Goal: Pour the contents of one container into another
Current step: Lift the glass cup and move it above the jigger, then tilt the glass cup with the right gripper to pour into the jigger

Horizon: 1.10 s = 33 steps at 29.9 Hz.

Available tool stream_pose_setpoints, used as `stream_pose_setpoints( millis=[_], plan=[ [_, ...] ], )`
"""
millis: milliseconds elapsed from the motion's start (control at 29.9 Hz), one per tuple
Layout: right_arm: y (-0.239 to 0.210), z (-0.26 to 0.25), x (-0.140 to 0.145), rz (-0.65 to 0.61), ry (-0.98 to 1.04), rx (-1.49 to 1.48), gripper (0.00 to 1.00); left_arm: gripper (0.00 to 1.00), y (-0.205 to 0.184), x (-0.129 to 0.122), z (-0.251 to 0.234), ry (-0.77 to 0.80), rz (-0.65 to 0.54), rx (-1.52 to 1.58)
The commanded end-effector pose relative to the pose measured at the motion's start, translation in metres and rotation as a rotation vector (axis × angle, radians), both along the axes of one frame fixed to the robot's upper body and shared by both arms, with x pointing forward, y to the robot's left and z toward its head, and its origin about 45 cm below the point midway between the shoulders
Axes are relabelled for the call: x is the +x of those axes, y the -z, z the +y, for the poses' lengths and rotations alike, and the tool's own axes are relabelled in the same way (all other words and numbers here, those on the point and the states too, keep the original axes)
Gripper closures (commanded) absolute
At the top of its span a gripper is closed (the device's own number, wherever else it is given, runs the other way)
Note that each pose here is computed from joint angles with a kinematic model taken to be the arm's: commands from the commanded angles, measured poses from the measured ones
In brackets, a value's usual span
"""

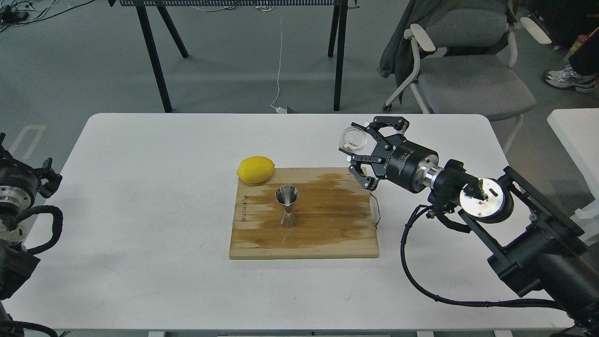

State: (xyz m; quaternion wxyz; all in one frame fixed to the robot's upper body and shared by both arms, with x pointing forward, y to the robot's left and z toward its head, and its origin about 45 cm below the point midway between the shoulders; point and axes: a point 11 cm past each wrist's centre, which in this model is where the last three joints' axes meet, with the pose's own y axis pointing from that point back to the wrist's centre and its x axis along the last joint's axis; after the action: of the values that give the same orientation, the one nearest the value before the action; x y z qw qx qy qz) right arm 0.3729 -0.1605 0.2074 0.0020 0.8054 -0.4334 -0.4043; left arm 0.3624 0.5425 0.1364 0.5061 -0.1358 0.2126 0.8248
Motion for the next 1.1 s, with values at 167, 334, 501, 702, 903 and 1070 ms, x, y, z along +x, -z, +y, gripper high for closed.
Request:
stream_pose_setpoints(
  millis=[167,334,501,702,903,1070],
  plan=[
    [0.017,0.055,-0.015,-0.154,-0.197,-0.275,0.73,0.0,0.006,0.0,-0.007,0.004,0.008,-0.009],
    [0.017,0.066,-0.017,-0.222,-0.255,-0.359,0.73,0.0,0.013,0.001,-0.015,0.005,0.017,-0.015],
    [0.012,0.078,-0.014,-0.268,-0.28,-0.395,0.73,0.0,0.016,0.001,-0.02,0.007,0.021,-0.02],
    [0.014,0.087,-0.016,-0.302,-0.334,-0.462,0.73,0.0,0.015,0.001,-0.018,0.004,0.02,-0.016],
    [0.017,0.091,-0.015,-0.339,-0.371,-0.523,0.73,0.0,0.011,-0.002,-0.011,-0.006,0.018,-0.005],
    [0.014,0.102,-0.017,-0.372,-0.407,-0.542,0.73,0.0,0.011,-0.002,-0.011,-0.006,0.018,-0.005]
  ],
)
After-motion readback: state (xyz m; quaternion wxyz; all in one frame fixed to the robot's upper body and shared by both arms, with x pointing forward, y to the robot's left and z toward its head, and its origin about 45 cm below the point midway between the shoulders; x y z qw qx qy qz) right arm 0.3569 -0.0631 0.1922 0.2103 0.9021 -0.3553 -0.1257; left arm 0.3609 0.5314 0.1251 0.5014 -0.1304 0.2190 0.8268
